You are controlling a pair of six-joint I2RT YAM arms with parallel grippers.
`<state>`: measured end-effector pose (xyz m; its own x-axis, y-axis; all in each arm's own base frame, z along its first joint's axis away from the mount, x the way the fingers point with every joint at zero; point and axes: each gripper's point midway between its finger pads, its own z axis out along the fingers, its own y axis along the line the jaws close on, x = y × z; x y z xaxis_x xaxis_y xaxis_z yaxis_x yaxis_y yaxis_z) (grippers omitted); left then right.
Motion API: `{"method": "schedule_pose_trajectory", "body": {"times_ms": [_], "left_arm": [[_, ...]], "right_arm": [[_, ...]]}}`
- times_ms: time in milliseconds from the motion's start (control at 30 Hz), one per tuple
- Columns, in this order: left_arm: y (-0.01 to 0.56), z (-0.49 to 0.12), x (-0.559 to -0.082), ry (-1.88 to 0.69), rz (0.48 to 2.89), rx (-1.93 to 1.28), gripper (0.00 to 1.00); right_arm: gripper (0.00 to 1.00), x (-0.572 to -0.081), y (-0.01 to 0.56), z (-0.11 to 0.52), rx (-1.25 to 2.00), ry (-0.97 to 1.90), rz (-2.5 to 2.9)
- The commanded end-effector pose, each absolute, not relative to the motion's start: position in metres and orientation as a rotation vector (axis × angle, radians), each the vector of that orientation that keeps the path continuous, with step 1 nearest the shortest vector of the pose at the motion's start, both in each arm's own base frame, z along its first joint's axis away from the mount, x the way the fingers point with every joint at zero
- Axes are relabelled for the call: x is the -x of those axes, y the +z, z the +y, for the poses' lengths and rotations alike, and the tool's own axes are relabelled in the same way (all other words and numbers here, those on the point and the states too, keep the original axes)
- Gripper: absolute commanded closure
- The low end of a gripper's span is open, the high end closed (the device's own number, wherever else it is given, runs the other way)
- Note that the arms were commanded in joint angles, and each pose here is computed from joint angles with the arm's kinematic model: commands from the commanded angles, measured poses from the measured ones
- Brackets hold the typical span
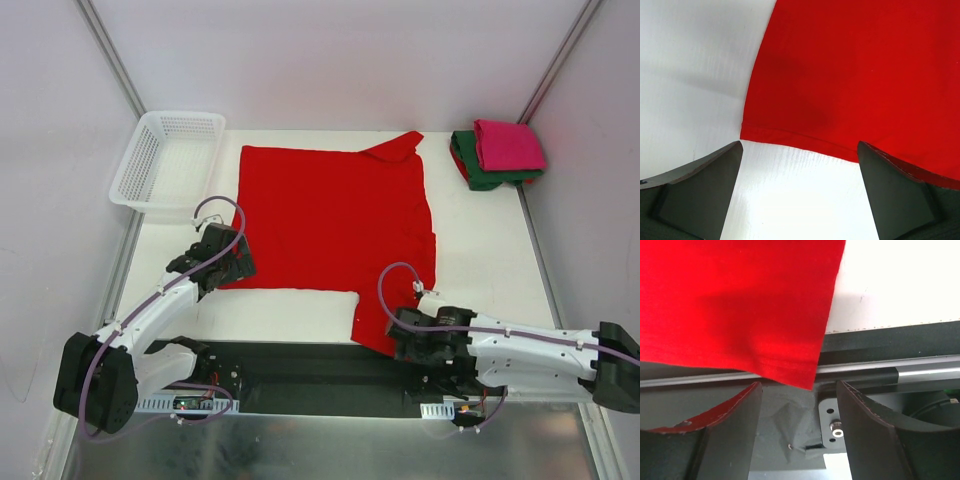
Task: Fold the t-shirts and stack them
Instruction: Grap the side of the flattened tshirt closest away from the robot with both arms
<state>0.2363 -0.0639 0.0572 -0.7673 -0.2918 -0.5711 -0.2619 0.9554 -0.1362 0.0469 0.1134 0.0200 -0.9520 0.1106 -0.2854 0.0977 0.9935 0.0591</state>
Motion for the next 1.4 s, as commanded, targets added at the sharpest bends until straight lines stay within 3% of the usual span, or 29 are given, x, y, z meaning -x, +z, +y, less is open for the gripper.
{"method": "schedule_pose_trajectory", "body": {"times_ms": [0, 533, 900, 1133, 1300, 1367], "left_arm": [[0.068, -0.067, -0.246, -0.08, 2.471, 0.349, 0.01], [0.068, -0.081, -0.259, -0.137, 2.49, 0.318, 0.01], [0.067, -0.08, -0.259, -0.128, 2.49, 0.302, 0.01], [0.065, -0.078, -0.257, -0.113, 2.494, 0.303, 0.01], [0.067, -0.076, -0.257, -0.108, 2.484, 0.301, 0.01], [0.067, -0.076, -0.257, -0.107, 2.483, 0.3, 0.01]], "right_arm": [[0.36, -0.055, 0.025, 0.125, -0.272, 0.078, 2.787], [0.43, -0.057, 0.016, 0.102, -0.383, -0.043, 2.739], [0.57, -0.057, 0.006, 0.113, -0.362, -0.101, 2.766], [0.78, -0.057, 0.005, 0.113, -0.361, -0.088, 2.762], [0.99, -0.057, 0.005, 0.114, -0.352, -0.091, 2.761], [0.99, -0.058, 0.007, 0.116, -0.335, -0.087, 2.755]]}}
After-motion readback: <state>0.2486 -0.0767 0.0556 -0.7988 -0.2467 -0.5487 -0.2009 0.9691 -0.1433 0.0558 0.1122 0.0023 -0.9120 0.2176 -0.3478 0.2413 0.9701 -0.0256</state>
